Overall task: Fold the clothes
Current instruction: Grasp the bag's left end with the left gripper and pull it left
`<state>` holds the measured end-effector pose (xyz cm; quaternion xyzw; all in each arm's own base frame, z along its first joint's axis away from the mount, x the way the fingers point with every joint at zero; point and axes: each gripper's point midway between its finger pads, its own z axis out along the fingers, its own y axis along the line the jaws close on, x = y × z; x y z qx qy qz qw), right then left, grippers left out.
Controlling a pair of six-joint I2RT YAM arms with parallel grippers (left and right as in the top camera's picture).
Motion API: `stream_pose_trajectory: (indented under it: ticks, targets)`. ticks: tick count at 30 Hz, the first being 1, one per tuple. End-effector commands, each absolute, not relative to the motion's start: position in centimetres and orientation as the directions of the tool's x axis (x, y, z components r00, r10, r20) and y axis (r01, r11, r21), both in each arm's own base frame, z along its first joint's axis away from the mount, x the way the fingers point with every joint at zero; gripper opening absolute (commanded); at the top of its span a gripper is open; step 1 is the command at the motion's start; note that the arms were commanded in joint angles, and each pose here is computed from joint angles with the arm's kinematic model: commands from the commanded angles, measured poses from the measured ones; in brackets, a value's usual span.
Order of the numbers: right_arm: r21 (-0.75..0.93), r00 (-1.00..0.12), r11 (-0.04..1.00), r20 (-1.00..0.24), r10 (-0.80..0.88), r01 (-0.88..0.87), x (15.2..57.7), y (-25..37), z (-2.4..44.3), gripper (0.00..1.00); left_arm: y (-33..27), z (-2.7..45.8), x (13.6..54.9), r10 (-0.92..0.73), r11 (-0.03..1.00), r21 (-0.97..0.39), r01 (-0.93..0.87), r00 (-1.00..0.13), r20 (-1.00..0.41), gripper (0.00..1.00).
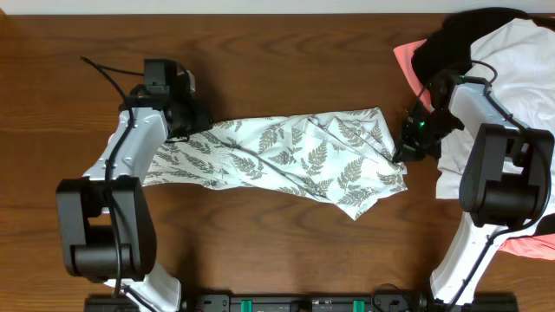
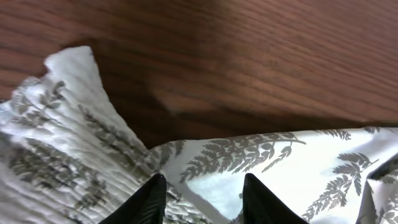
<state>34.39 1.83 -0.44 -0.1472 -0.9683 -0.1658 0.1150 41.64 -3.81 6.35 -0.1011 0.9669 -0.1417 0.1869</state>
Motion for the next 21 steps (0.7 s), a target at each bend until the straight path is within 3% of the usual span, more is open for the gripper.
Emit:
stream_pose_trajectory:
  ticks: [1, 6, 21]
  targets:
    - [0.149, -0.921, 0.940, 0.297, 0.253, 0.306, 33.1, -0.7, -2.9, 0.01, -2.9, 6.4, 41.6, -0.264, 0.947, -0.269, -0.176, -0.903, -0.339, 0.41]
    - [0.150, -0.921, 0.940, 0.297, 0.253, 0.307, 33.1, -0.7, -2.9, 0.02, -1.5, 5.6, 40.3, -0.302, 0.948, -0.193, -0.254, -0.907, -0.294, 0.41]
    - [0.150, -0.921, 0.940, 0.298, 0.252, 0.306, 33.1, -0.7, -2.9, 0.02, -1.5, 2.8, 39.5, -0.334, 0.937, -0.180, -0.299, -0.917, -0.217, 0.48]
